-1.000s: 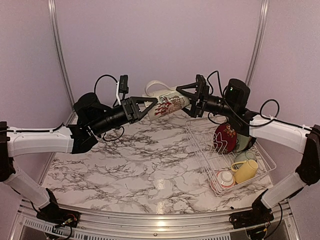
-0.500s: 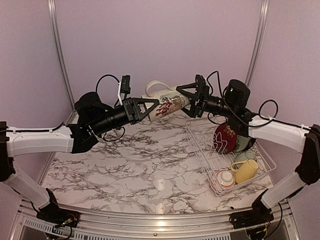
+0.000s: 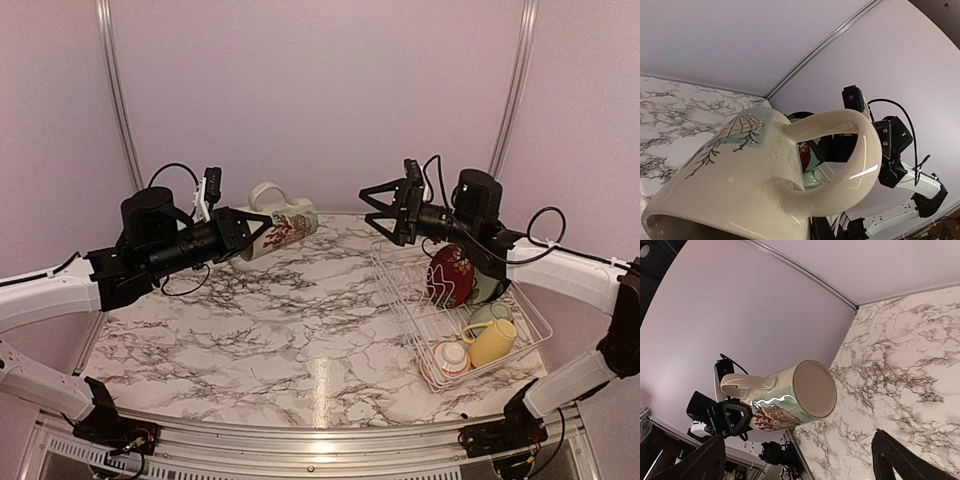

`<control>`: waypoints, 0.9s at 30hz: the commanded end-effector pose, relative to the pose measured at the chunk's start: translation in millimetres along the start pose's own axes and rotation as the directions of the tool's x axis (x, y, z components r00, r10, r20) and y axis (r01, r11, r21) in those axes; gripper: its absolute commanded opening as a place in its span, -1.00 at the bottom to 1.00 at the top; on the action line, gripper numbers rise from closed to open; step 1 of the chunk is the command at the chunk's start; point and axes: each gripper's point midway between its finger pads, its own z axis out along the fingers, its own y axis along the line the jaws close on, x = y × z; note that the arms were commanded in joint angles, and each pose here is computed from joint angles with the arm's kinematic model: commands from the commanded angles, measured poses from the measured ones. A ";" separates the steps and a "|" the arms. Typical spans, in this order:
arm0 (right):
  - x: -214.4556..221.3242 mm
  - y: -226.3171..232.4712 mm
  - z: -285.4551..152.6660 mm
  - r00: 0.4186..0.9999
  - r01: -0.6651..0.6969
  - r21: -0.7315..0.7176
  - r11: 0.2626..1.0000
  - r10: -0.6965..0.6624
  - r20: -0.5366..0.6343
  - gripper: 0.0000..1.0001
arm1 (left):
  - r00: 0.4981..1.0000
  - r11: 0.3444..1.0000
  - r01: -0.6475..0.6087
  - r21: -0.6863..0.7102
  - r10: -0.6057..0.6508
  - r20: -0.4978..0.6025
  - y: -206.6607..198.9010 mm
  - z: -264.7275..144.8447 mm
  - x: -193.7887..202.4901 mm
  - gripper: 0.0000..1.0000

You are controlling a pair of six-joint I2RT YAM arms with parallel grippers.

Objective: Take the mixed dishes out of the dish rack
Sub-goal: Pass from the right arm to the left, then place the cup at the center of the board.

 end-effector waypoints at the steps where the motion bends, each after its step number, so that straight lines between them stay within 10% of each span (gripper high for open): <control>1: -4.4 -16.0 -13.3 1.000 0.020 0.024 1.000 -0.020 0.021 0.97 | 0.993 0.994 -0.049 -0.093 0.059 0.105 0.1 -28.8 -32.5 -1.00; 12: -10.4 -78.5 -61.6 0.952 0.296 0.546 0.783 -0.290 -0.100 0.97 | 0.977 0.675 -0.182 -0.715 0.203 -0.057 83.0 -113.1 -52.2 -1.00; 21: -19.1 -100.8 -90.4 0.902 0.407 0.702 0.584 -0.381 -0.205 0.97 | 0.898 0.375 -0.439 -0.816 0.175 -0.403 133.5 -149.1 -47.2 -1.00; 27: -12.7 -124.7 -104.2 0.847 0.523 0.748 0.410 -0.348 -0.402 0.93 | 0.855 0.352 -0.508 -0.786 0.094 -0.511 161.1 -150.9 -48.8 -1.00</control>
